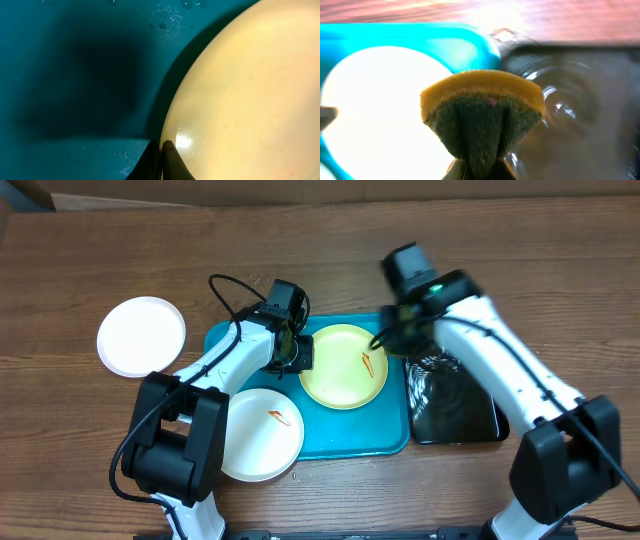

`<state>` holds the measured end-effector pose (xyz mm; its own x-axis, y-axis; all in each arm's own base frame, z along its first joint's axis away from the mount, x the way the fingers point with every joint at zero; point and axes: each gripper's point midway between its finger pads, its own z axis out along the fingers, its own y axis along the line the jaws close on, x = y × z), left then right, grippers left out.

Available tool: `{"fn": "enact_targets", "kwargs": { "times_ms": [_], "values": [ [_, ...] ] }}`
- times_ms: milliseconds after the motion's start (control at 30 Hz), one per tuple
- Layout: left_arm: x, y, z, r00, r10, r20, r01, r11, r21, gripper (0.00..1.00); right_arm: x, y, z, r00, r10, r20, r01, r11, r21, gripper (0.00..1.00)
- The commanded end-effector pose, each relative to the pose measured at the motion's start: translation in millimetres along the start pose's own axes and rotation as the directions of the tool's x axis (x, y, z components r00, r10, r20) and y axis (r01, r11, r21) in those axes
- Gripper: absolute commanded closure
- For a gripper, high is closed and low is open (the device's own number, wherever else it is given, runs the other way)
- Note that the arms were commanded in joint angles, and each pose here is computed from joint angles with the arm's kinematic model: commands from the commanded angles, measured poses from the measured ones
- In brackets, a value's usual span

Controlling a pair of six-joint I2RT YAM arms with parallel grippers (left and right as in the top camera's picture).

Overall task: Clean dirty plates on tray and stack at the side
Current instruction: 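Carry the sponge onto the yellow plate and rub it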

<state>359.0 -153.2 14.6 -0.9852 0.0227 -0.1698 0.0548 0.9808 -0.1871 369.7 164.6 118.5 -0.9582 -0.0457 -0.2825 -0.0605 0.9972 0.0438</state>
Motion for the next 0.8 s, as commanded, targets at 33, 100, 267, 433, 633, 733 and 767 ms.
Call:
{"fn": "enact_targets", "kwargs": {
  "times_ms": [33, 100, 267, 433, 633, 733, 767],
  "values": [
    [-4.6, -2.7, -2.9, 1.0, 0.002, 0.012, -0.002, 1.0, 0.008, 0.95, -6.6, 25.0, -1.1, 0.989, -0.104, 0.109, 0.095, 0.992, 0.078, 0.96],
    [-4.6, -2.7, -2.9, 1.0, 0.002, 0.012, -0.002, 1.0, 0.008, 0.94, -3.2, 34.1, 5.1, 0.984, -0.136, 0.118, 0.125, 0.987, 0.099, 0.96],
    [-4.7, -2.7, -2.9, 1.0, 0.002, 0.012, -0.002, 1.0, 0.008, 0.94, 5.9, 40.6, 25.3, 0.976, -0.198, 0.093, 0.179, 0.966, 0.186, 0.96],
    [-4.6, -2.7, -2.9, 1.0, 0.002, 0.012, -0.002, 1.0, 0.008, 0.93, 16.7, 40.4, 51.7, 0.976, -0.215, 0.028, 0.204, 0.956, 0.211, 0.96],
    [-4.6, -2.7, -2.9, 1.0, 0.002, 0.012, -0.002, 1.0, 0.008, 0.92, 25.3, 40.5, 68.1, 0.976, -0.218, -0.019, 0.217, 0.953, 0.211, 0.77],
    [-4.6, -2.7, -2.9, 1.0, 0.002, 0.012, -0.002, 1.0, 0.008, 0.92, 26.7, 42.4, 68.6, 0.976, -0.218, -0.024, 0.218, 0.955, 0.199, 0.64],
    [-4.6, -2.7, -2.9, 1.0, 0.002, 0.012, -0.002, 1.0, 0.008, 0.92, 26.7, 42.3, 68.6, 0.976, -0.218, -0.024, 0.218, 0.955, 0.199, 0.58]
  ]
}}
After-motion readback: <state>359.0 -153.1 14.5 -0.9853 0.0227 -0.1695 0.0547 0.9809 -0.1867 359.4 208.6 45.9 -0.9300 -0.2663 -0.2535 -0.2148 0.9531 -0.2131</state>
